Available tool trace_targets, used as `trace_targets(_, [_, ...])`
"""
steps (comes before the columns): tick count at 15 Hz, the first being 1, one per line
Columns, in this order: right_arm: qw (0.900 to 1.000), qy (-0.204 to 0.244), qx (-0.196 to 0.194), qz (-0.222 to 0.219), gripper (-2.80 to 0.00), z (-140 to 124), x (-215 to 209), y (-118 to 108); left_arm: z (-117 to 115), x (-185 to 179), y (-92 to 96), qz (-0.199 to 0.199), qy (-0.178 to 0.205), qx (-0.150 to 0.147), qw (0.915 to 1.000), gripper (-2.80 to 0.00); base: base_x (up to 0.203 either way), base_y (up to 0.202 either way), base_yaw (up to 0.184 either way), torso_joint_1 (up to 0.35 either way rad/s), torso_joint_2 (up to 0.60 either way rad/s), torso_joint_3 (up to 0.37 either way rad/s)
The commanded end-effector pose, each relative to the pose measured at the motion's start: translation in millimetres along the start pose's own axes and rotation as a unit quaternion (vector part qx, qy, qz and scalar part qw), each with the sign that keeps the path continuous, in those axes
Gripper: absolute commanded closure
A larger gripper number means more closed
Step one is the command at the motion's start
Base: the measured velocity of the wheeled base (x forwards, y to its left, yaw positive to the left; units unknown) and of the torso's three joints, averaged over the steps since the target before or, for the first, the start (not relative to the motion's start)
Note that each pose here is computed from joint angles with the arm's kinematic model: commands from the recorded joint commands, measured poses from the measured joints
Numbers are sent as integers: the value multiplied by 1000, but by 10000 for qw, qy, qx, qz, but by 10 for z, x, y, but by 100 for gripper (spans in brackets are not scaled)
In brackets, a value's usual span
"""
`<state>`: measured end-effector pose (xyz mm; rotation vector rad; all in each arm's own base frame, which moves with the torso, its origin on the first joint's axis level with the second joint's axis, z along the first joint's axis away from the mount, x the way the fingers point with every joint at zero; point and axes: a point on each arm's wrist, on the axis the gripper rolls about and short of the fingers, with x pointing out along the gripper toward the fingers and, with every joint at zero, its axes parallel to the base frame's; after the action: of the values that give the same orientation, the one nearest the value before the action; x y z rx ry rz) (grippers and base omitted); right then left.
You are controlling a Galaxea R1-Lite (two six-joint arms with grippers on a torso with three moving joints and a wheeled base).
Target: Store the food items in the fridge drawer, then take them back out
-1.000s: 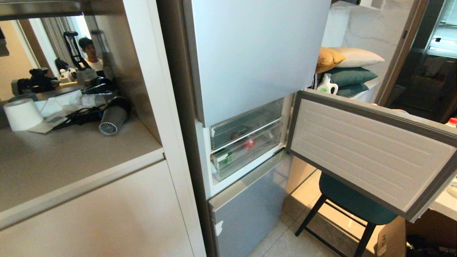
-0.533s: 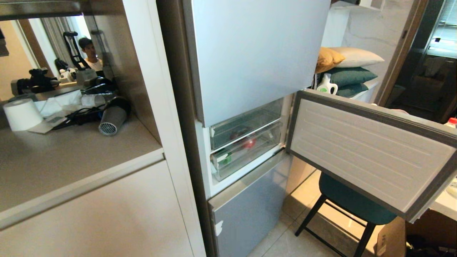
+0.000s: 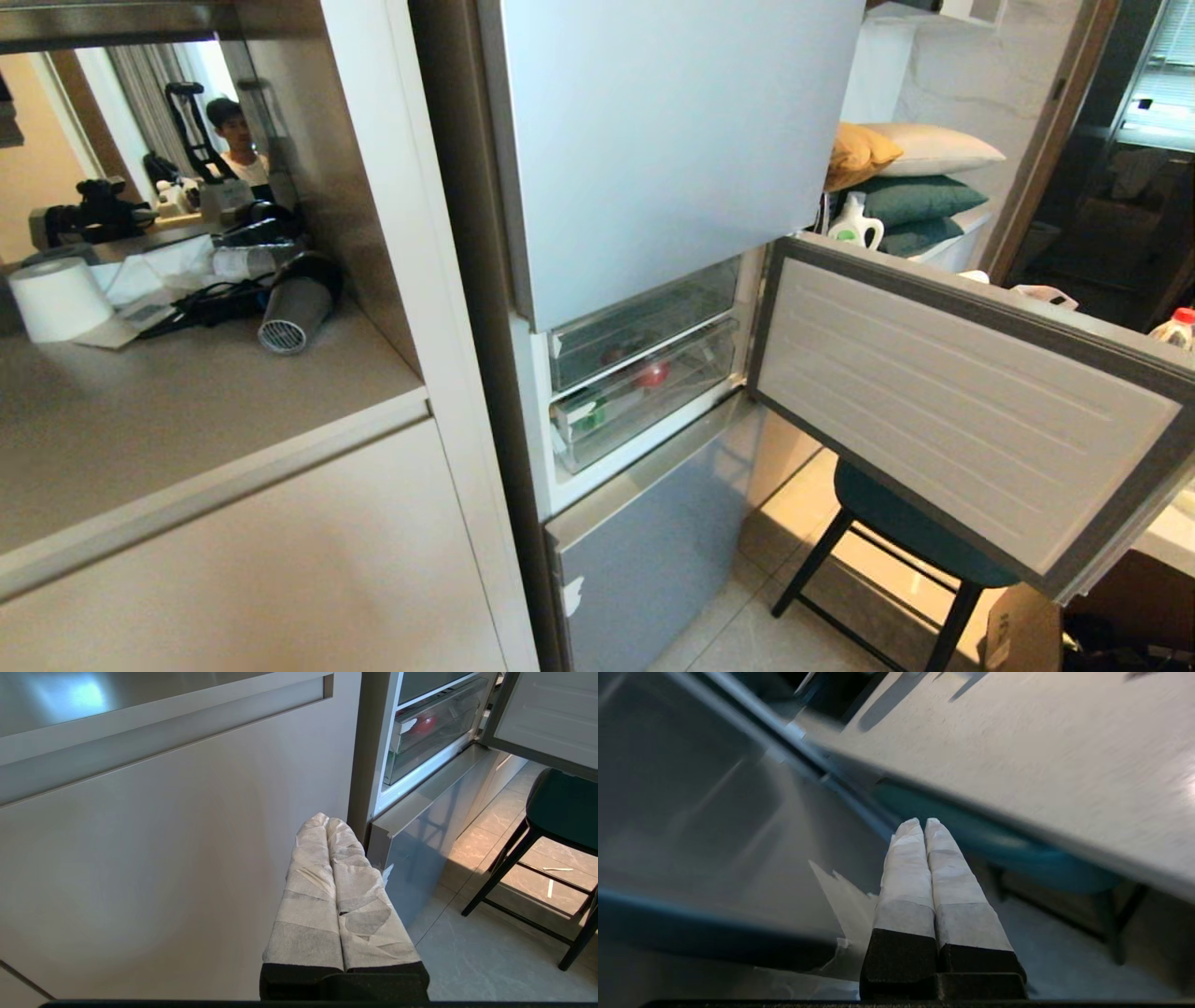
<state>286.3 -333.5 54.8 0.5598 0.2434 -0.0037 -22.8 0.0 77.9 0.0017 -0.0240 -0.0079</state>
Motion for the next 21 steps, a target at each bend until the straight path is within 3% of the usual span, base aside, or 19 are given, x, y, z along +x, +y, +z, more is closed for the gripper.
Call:
trace_targets(1, [9997, 73, 27, 221, 0, 2, -98, 159, -29, 7, 0, 1, 51, -1, 10000, 0, 0, 0, 0, 0, 0, 0])
trace_targets(9, [9939, 628, 101, 904, 0, -244, -96, 899, -29, 7, 0, 1, 51, -1, 10000, 0, 0, 0, 0, 0, 0, 0])
trace_targets(16, [9744, 1392, -118, 1764, 0, -604, 390, 1640, -29, 7, 0, 1, 51, -1, 10000, 0, 0, 0, 0, -2, 5, 0])
trace_targets(21, [9625, 1890, -401, 1906, 0, -1016, 818, 2185, -29, 7, 0, 1, 51, -1, 10000, 0, 0, 0, 0, 0, 0, 0])
